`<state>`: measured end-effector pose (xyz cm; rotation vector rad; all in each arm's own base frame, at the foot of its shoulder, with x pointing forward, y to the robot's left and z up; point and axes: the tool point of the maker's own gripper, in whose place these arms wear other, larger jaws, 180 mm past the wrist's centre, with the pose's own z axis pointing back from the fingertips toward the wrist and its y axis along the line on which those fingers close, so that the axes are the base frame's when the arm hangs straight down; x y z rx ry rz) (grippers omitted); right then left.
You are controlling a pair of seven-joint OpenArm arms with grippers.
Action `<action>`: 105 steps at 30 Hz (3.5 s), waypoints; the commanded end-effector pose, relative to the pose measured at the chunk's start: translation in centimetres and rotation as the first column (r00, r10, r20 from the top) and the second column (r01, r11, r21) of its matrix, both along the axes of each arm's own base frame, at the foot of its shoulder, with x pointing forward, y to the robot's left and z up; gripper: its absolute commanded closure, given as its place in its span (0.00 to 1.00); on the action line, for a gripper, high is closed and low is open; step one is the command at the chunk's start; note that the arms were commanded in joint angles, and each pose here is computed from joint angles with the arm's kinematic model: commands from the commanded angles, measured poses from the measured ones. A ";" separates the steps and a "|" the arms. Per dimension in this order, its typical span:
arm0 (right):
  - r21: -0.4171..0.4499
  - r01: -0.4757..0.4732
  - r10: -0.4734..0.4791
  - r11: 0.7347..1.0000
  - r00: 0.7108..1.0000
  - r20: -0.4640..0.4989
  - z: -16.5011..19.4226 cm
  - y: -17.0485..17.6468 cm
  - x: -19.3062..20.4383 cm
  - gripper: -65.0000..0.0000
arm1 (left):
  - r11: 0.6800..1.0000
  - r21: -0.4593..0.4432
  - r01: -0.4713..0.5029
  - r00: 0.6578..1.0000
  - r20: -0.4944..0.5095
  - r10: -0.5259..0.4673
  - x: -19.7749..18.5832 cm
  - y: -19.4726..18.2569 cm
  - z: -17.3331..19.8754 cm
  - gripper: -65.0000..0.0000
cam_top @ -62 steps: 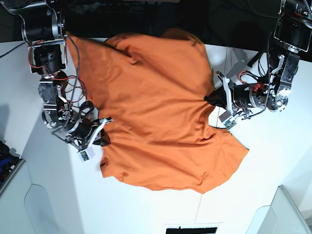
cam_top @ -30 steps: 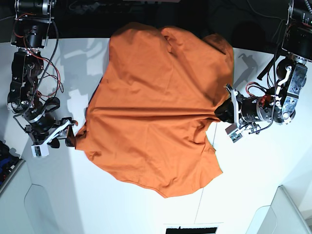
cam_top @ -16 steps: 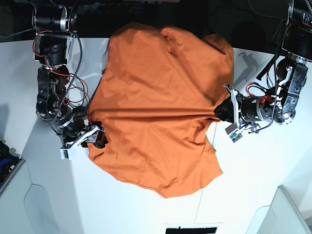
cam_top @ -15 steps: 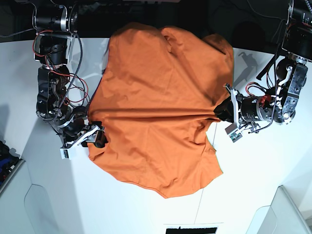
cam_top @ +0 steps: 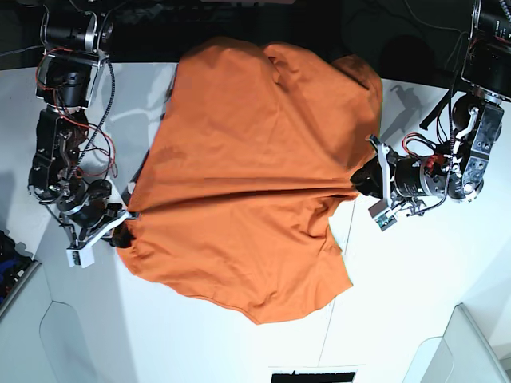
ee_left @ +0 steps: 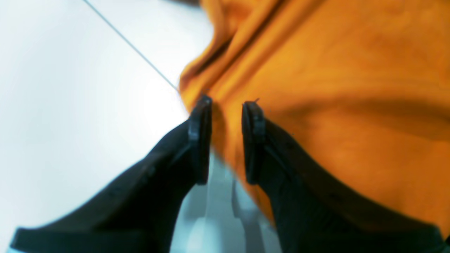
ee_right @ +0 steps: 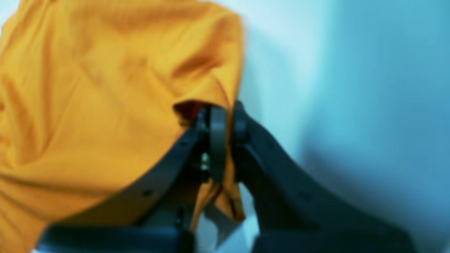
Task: Layout the t-shirt on the table in an organized manner, then fold the t-shirt properly
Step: 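Pull the shirt outward with both grippers to smooth it, then regrasp the shirt edges with both grippers and stretch it flat, then drag the shirt hem with the left gripper to straighten the body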
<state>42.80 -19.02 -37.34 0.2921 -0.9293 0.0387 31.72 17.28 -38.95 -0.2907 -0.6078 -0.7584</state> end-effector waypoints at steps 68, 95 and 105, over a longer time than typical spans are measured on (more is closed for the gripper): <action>-0.134 -0.248 0.234 0.959 0.966 -0.108 -4.0 1.9 -4.3 1.00 | 0.978 0.007 -0.210 0.971 -0.112 0.210 8.1 1.5 -2.4 0.85; -0.148 -0.062 0.074 0.987 0.994 0.079 1.6 -3.3 -2.9 1.00 | 0.983 -0.149 -0.107 0.989 -0.116 0.090 3.0 -0.1 2.0 0.85; -0.107 -0.052 0.051 0.993 0.999 -0.012 -1.7 -4.1 -3.3 1.00 | 0.994 0.070 -0.082 0.993 -0.079 0.087 -1.0 3.2 -4.4 0.85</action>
